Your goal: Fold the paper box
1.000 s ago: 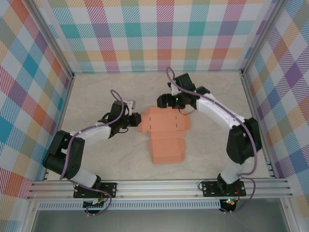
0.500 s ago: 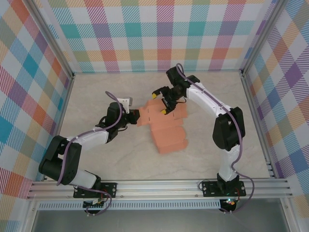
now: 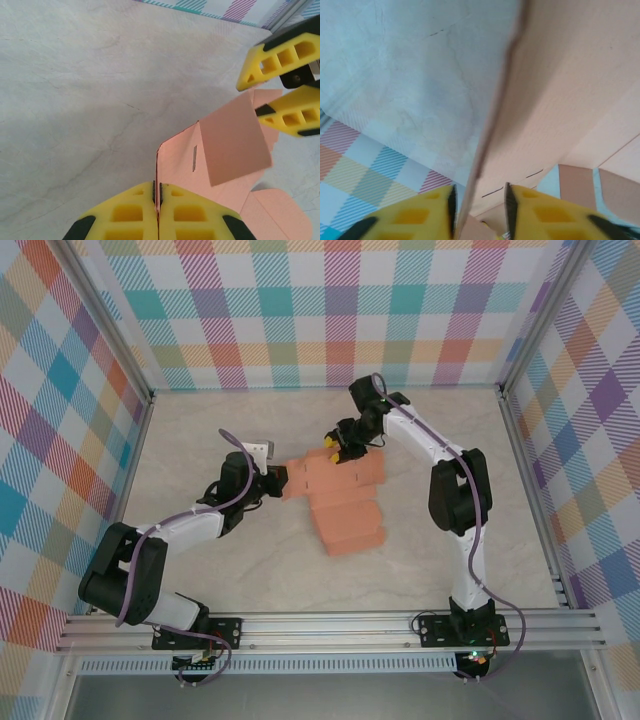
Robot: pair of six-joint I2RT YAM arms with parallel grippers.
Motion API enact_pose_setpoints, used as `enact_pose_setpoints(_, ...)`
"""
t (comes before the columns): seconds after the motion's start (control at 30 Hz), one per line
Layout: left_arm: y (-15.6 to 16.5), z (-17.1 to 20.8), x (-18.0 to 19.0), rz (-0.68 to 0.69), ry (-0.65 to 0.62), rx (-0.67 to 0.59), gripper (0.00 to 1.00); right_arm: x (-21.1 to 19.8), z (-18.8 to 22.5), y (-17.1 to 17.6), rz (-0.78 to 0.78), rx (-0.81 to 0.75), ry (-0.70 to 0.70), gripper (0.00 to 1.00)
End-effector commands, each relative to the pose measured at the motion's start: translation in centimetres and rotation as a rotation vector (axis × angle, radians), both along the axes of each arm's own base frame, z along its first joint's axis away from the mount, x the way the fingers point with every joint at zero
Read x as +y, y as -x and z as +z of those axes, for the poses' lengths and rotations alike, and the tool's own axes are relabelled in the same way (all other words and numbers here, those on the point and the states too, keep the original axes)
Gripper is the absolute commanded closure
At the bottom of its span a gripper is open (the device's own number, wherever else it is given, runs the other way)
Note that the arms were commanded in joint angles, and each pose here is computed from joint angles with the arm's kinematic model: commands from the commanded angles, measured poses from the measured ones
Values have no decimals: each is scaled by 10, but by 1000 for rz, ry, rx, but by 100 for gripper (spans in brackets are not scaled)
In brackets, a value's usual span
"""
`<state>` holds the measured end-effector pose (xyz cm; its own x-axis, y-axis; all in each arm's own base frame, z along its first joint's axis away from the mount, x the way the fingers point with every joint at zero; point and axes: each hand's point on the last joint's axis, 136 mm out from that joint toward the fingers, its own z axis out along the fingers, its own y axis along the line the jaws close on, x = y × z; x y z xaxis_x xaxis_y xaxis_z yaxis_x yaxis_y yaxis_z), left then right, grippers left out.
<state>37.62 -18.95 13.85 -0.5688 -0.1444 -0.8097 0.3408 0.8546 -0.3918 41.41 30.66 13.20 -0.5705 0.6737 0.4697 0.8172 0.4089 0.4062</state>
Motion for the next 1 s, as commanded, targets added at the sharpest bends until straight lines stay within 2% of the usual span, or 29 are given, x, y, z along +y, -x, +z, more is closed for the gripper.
enact_pose_setpoints(0.0, -7, 12, -1, 18, 23, -53, 77, 3, 17, 1, 7, -24, -19, 73)
enact_pose_setpoints(0.03, -8, 12, -2, 15, 28, -48, 54, 3, 18, -1, 8, -39, -14, 74)
enact_pose_setpoints(0.07, -8, 12, -3, 15, 35, -47, 38, 3, 19, -3, 12, -53, -10, 77)
enact_pose_setpoints(0.1, -8, 11, -3, 16, 41, -43, 31, 3, 20, -5, 14, -67, -6, 78)
enact_pose_setpoints(0.23, -3, 15, 6, 35, 39, -40, 21, 4, 24, -11, 67, -127, -41, 84)
enact_pose_setpoints(0.33, 5, 22, 26, 62, 57, -49, 19, 12, 42, -24, 121, -318, -136, 85)
enact_pose_setpoints(0.4, 12, 21, 38, 74, 47, -24, 18, 10, 48, -23, 145, -368, -147, 82)
enact_pose_setpoints(0.43, 16, 20, 43, 78, 25, -11, 18, 4, 47, -21, 156, -360, -122, 69)
enact_pose_setpoints(0.5, 23, 14, 53, 105, -28, 37, 16, -18, 34, -10, 133, -258, 8, 35)
enact_pose_setpoints(0.57, 29, 4, 53, 109, -30, 115, 15, -35, 23, -1, 93, -155, 93, 27)
enact_pose_setpoints(0.63, 38, -7, 34, 45, 78, 206, 16, -36, 14, 1, 56, -107, 91, 26)
enact_pose_setpoints(0.73, 43, -34, 8, 36, 219, 381, 18, -28, 6, -3, 26, -76, 55, 27)
enact_pose_setpoints(0.83, 52, -61, -14, 23, 206, 509, 23, -28, 9, -6, 27, -86, 58, 27)
enact_pose_setpoints(0.97, 54, -74, -22, 21, 166, 543, 25, -32, 14, -7, 29, -110, 77, 27)
